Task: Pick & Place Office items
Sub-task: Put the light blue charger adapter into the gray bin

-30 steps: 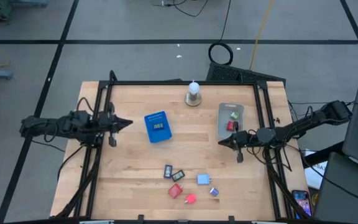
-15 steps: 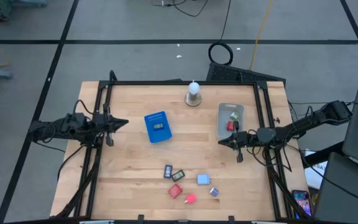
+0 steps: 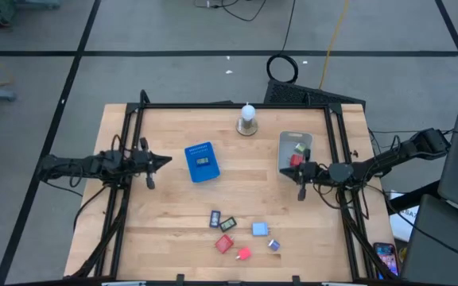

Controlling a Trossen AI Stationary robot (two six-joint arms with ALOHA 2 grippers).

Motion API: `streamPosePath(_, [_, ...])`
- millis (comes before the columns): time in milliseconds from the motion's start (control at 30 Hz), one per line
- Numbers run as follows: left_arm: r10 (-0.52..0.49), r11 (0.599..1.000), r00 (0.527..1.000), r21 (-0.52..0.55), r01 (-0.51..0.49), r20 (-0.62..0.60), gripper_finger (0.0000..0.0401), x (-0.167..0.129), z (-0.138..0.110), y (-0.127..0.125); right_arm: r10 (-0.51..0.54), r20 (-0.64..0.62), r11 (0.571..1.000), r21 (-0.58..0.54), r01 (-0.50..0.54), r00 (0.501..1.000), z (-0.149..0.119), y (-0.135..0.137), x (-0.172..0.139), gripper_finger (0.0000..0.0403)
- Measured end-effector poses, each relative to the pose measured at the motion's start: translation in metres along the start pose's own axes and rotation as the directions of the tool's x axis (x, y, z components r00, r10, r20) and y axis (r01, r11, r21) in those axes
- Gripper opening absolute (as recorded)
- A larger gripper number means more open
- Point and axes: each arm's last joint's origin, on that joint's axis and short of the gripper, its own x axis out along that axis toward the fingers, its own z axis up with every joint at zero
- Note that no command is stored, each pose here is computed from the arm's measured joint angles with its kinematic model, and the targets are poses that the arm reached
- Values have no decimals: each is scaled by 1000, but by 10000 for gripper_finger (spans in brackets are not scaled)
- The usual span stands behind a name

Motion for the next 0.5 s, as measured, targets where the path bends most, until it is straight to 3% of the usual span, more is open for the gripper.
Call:
streamPosePath(233, [1, 999, 1000, -49, -1, -5, 15, 0, -1, 0, -111, 4, 994, 0, 111, 994, 0, -3, 0, 0])
streamPosePath(500, [0, 998, 1000, -67, -2, -28, 11, 2, -2, -1, -110, 3, 994, -1, 110, 994, 0, -3, 0, 0])
